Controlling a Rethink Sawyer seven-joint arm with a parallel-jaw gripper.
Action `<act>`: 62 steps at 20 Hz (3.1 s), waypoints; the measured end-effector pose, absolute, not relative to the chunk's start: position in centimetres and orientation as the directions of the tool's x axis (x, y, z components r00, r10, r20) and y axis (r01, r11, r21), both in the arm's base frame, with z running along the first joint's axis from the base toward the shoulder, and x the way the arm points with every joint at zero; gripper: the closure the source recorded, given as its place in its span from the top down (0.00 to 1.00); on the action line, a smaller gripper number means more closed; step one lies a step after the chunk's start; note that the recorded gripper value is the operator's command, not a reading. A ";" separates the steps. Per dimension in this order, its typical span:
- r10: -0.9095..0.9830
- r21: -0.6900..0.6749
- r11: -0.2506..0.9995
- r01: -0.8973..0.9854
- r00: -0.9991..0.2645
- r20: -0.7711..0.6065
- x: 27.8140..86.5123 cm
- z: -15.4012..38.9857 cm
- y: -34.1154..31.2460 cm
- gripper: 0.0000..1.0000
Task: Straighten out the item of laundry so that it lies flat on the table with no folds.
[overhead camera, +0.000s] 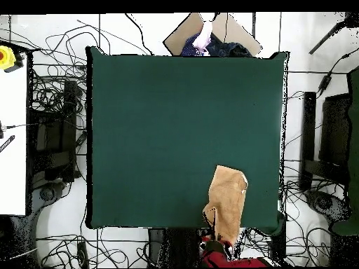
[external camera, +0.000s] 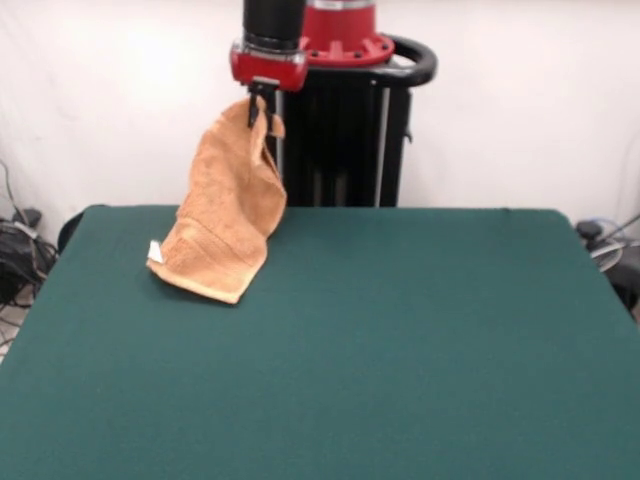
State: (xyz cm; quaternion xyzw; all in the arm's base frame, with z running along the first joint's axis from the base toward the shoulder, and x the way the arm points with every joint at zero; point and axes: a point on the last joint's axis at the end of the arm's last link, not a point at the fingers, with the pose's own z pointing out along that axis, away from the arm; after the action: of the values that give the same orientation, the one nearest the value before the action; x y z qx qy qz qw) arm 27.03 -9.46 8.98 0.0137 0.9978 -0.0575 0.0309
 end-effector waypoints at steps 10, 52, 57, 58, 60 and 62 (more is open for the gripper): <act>-0.054 -0.061 0.997 -0.041 -0.972 -0.229 28.7 9.4 -8.4 0.00; 0.717 0.039 0.695 0.718 -0.689 -0.107 24.4 11.3 -12.5 0.00; 0.697 0.025 0.715 0.699 -0.708 -0.116 25.0 12.0 -12.7 0.00; 0.693 0.026 0.718 0.696 -0.711 -0.117 25.1 12.0 -12.6 0.00; 0.688 0.026 0.723 0.690 -0.717 -0.115 25.2 11.9 -12.4 0.00; 0.680 0.026 0.731 0.682 -0.724 -0.112 25.3 11.9 -12.0 0.00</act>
State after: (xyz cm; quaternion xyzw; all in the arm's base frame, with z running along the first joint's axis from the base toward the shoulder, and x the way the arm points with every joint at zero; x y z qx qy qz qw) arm 25.27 -12.02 11.86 0.3668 0.9285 -0.0084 0.0570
